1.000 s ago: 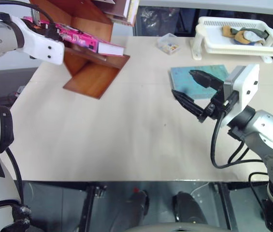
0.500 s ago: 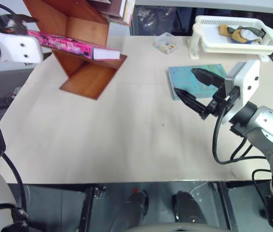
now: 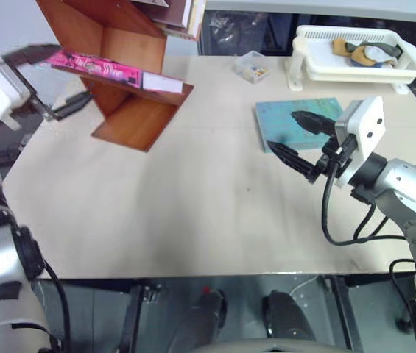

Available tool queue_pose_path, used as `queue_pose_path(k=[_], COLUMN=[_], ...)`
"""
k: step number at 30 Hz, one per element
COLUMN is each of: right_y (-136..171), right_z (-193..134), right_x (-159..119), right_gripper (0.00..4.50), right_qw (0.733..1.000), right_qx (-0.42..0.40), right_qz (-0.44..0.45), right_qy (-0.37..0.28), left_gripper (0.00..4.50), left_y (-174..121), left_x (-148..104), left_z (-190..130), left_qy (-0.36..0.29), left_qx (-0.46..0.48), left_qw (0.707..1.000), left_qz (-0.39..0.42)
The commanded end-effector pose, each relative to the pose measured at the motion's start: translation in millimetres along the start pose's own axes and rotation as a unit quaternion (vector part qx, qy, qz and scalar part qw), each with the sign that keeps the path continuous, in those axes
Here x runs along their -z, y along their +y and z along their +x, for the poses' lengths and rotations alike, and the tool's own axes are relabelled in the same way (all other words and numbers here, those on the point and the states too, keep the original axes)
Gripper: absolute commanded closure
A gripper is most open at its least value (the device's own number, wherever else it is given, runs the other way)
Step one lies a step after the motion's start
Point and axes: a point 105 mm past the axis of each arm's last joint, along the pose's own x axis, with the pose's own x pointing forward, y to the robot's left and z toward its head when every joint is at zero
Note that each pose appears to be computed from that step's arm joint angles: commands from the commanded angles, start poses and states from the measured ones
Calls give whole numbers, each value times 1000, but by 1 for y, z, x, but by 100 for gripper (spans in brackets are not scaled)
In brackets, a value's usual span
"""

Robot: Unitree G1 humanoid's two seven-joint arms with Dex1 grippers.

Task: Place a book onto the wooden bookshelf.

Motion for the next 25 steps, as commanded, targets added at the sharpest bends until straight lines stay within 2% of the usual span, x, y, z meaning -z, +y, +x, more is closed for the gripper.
queue_pose_path(k=[1, 5, 11, 16, 21, 25], right_y=[-2, -1, 0, 7, 7, 9], right_z=[-5, -17, -52, -93, -129, -143], right_x=[-7, 5, 34, 56, 59, 62], right_gripper=[4, 4, 4, 4, 4, 4], right_qw=[1000, 999, 994, 983, 969, 962], right_qx=[9, 22, 54, 71, 114, 127], right_qz=[-19, -14, -3, 0, 0, 5], right_qy=[-11, 18, 93, 172, 219, 241], left_gripper=[0, 0, 0, 0, 0, 0], left_y=[-29, -78, -121, -127, -122, -127], left_x=[-27, -19, 4, 21, 30, 31], left_z=[8, 19, 18, 1, -20, -21], left_qy=[-46, -26, 28, 83, 120, 123], left_qx=[-10, 17, 33, 58, 74, 89], left_qw=[997, 988, 974, 967, 962, 959], left_qz=[-63, -150, -221, -234, -233, -239])
